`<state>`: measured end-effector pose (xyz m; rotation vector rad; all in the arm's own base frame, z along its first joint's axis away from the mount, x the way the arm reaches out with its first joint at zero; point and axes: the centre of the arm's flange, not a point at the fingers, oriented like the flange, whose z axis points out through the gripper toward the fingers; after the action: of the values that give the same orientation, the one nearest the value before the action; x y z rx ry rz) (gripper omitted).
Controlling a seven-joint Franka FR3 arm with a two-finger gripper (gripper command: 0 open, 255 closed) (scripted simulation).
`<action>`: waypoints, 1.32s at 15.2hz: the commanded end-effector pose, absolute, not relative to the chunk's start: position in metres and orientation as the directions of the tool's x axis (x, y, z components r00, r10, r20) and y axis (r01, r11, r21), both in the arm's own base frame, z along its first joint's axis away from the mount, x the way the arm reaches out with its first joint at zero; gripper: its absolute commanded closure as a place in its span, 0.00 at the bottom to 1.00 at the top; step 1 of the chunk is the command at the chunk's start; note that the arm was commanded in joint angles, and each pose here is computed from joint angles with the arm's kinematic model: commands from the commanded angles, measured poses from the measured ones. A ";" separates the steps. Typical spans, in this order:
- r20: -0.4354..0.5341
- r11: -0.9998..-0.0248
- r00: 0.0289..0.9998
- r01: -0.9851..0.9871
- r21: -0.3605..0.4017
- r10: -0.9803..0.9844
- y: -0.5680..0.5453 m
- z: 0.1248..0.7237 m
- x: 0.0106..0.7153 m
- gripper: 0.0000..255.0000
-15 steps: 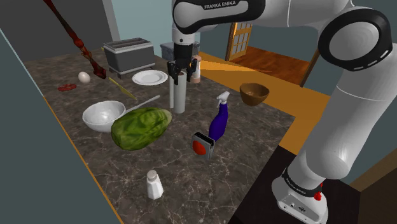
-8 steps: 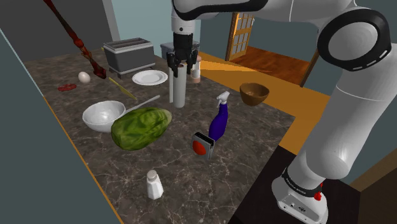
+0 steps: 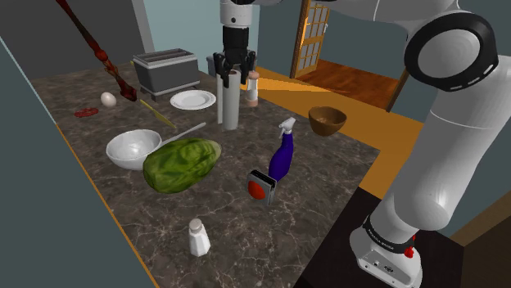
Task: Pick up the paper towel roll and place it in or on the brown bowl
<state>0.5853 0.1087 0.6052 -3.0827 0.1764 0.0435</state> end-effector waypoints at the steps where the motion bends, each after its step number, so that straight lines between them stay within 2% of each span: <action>1: -0.031 -0.992 0.993 -0.115 -0.052 -0.113 0.109 0.616 0.586 1.00; 13: -0.031 -0.992 0.993 -0.115 -0.052 -0.113 0.109 0.677 0.586 1.00; 20: -0.031 -0.992 0.993 -0.115 -0.052 -0.113 0.028 0.693 0.545 1.00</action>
<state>0.5521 0.0434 0.6884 -3.0831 0.1781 0.0436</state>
